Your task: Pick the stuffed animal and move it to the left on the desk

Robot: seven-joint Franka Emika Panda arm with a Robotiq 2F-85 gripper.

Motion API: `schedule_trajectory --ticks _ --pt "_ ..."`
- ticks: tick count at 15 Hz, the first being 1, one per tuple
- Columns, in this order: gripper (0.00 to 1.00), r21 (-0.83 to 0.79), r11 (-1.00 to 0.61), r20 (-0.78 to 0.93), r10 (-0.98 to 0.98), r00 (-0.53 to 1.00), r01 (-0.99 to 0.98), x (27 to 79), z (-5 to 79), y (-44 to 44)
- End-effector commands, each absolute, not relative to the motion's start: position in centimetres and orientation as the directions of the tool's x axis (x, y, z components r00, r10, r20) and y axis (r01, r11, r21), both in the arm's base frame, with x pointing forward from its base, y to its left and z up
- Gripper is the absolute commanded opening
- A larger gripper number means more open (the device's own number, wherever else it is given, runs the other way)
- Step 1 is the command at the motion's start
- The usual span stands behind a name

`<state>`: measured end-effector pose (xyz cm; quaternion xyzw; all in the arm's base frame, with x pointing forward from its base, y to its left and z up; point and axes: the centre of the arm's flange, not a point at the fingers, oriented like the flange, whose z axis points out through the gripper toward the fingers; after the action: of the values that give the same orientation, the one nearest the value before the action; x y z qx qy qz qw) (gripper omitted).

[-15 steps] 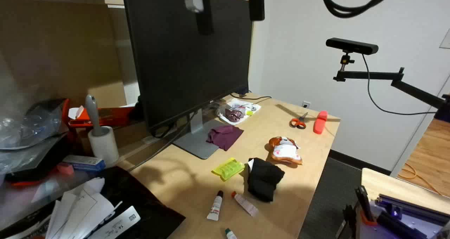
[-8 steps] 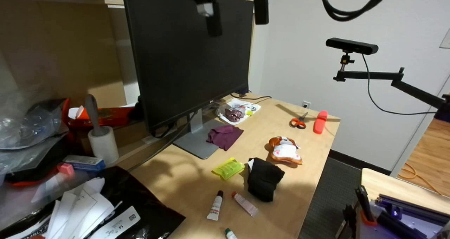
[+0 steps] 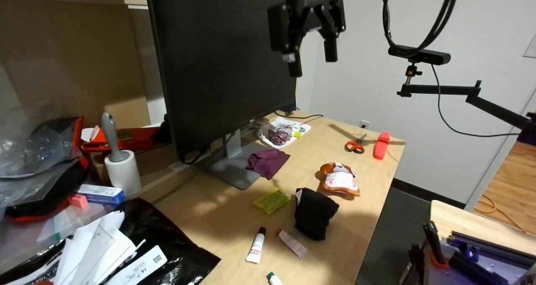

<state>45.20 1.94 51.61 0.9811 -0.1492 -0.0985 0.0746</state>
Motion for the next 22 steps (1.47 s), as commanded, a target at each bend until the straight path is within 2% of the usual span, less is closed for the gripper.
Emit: schedule_trajectory --ticks 1,6,13,16,22 --pt "1.00 0.225 -0.944 -0.180 -0.284 0.942 -0.242 46.1 46.2 -2.8" --pt "1.00 0.285 -0.915 -0.224 -0.352 0.909 -0.284 46.4 40.2 -8.3" --pt "1.00 0.274 -0.911 -0.240 -0.373 0.896 -0.306 46.5 40.3 -8.2" --pt "1.00 0.177 -0.922 -0.196 -0.375 0.906 -0.344 45.9 38.8 -10.2" --pt "1.00 0.008 -0.849 -0.094 -0.526 0.845 -0.528 43.0 33.7 -21.0"
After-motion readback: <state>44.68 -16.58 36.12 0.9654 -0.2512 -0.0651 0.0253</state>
